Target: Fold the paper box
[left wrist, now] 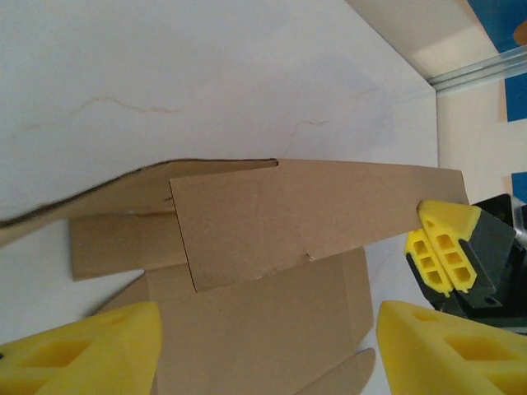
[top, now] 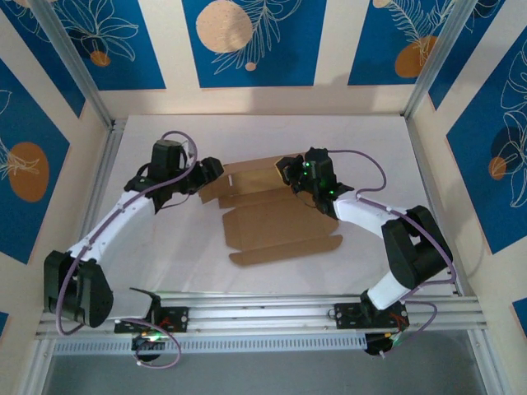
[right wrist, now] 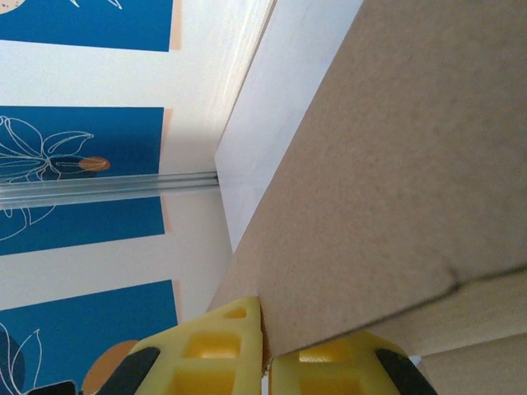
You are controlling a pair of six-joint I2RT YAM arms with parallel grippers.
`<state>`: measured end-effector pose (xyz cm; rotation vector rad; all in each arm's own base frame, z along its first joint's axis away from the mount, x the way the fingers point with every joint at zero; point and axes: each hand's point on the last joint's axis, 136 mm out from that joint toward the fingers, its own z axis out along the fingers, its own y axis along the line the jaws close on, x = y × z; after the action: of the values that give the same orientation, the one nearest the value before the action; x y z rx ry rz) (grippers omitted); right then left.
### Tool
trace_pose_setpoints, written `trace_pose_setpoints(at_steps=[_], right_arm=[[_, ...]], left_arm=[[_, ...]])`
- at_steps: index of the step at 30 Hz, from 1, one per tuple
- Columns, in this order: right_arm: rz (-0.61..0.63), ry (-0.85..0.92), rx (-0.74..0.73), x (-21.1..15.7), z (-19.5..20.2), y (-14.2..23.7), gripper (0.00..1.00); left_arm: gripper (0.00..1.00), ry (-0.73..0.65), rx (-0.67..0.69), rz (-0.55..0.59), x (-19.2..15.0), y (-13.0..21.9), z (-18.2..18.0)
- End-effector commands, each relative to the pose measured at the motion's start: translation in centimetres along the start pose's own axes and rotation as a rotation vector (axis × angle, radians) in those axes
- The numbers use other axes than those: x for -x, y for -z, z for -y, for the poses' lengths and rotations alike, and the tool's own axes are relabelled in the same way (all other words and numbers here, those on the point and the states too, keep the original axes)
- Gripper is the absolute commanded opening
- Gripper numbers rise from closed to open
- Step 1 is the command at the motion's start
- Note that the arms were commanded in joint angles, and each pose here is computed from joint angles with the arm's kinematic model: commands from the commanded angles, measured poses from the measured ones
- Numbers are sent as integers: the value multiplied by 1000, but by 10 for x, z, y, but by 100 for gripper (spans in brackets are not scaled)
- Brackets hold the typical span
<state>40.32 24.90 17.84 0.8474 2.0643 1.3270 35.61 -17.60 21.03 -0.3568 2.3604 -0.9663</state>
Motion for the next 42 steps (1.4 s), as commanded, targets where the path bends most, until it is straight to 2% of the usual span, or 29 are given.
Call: trace_pose_setpoints(at_steps=[1,13,26,31,36,39,40,41,42], right_arm=[[-11,19,-14,-4,2,9,10],[-23,24,-8,-11,-2,10,10],[-37,21,-23,-23,2,7,10],[-37,24,-31,-26,6,9,10],[-31,13,-38,-27,10,11,9],[-27,8,-43,-26,12,12,9],[-22,9,-45,-25,12,12,9],[-15,8,-50,-23,13,12,9],[-6,5,-52,-20,12,14,9]], left_arm=[[70,47,-83,-2,3,-4,15],[70,38,-81,-14,1,-32,12],[68,85,-172,-54,-20,-66,38],[58,102,-175,-11,-15,-66,37],[31,118,-176,10,-13,-67,33],[21,125,-193,6,-14,-70,34],[22,123,-194,6,-14,-71,34],[28,119,-192,4,-14,-70,34],[39,108,-182,2,-15,-69,33]])
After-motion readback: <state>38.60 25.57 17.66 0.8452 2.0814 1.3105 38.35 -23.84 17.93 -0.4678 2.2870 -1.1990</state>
